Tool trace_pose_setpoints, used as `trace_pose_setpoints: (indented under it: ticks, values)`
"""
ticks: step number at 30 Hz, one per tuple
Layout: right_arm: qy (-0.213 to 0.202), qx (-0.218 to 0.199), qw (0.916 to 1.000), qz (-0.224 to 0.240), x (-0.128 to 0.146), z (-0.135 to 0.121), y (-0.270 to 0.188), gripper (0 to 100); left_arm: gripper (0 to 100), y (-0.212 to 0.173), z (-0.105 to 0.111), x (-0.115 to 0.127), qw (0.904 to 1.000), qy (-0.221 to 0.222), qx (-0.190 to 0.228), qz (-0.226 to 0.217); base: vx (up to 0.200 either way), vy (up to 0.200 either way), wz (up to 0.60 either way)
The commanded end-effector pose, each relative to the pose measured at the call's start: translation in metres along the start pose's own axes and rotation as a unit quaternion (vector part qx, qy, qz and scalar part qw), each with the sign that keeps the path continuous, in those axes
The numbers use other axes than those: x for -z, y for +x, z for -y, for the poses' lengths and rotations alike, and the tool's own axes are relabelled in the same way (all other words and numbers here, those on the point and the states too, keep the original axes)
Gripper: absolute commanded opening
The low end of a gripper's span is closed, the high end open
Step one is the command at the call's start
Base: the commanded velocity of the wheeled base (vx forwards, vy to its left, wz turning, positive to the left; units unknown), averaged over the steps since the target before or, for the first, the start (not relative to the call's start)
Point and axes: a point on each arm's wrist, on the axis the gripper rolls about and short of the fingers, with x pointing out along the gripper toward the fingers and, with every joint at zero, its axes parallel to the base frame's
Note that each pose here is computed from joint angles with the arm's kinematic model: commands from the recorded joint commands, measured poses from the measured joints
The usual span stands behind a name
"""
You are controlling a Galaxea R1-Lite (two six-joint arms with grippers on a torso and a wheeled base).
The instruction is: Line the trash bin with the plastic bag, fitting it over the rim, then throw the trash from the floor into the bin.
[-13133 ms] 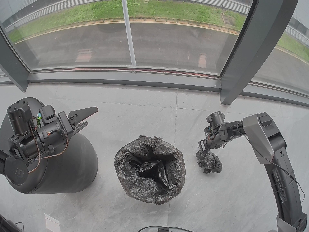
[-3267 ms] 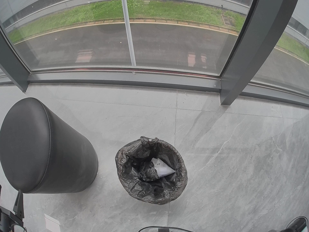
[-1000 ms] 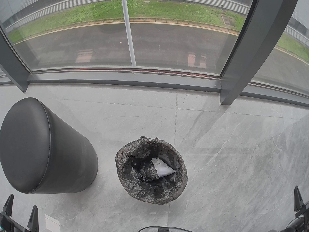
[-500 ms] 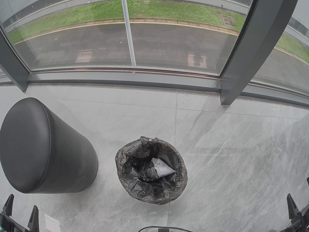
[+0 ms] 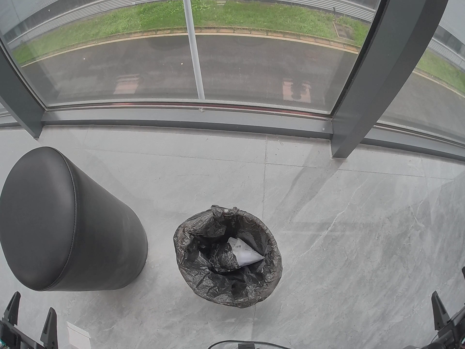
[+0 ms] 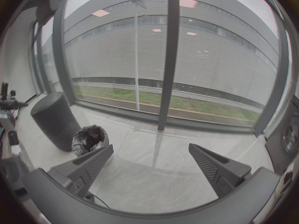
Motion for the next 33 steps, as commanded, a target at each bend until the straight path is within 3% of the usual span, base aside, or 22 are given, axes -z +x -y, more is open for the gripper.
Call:
trace_pose_setpoints:
  ticks: [1,6,12,16,20,33]
  values:
    - [-0.049,-0.039,0.998,0.012,0.0004,-0.0019,-0.0012,100,100,0.0001,-0.0001,0.0046,1.0,-0.001,0.0,0.0,0.0,0.0,0.0]
    - [-0.032,-0.032,0.9989,0.011,0.0,-0.0015,-0.0013,100,100,0.0001,-0.0001,0.0046,1.0,-0.006,-0.001,0.0,0.0,0.0,0.0]
    - [0.031,-0.04,0.9987,0.011,0.0002,-0.0018,-0.0011,100,100,0.0001,-0.0001,0.0046,1.0,-0.007,-0.001,0.0,0.0,0.0,0.0]
    - [0.019,0.018,0.9996,-0.003,0.0056,0.0005,0.0002,100,100,0.0001,-0.0002,0.0046,1.0,-0.007,-0.003,0.0,0.0,0.0,0.0]
    - [0.046,0.005,0.9989,-0.003,0.0059,-0.0002,0.0004,100,100,0.0001,-0.0003,0.0047,1.0,-0.007,-0.003,0.0,0.0,0.0,0.0]
    - [0.041,0.004,0.9991,-0.004,0.0059,-0.0002,0.0005,100,100,0.0001,-0.0002,0.0046,1.0,-0.009,-0.003,0.0,0.0,0.0,0.0]
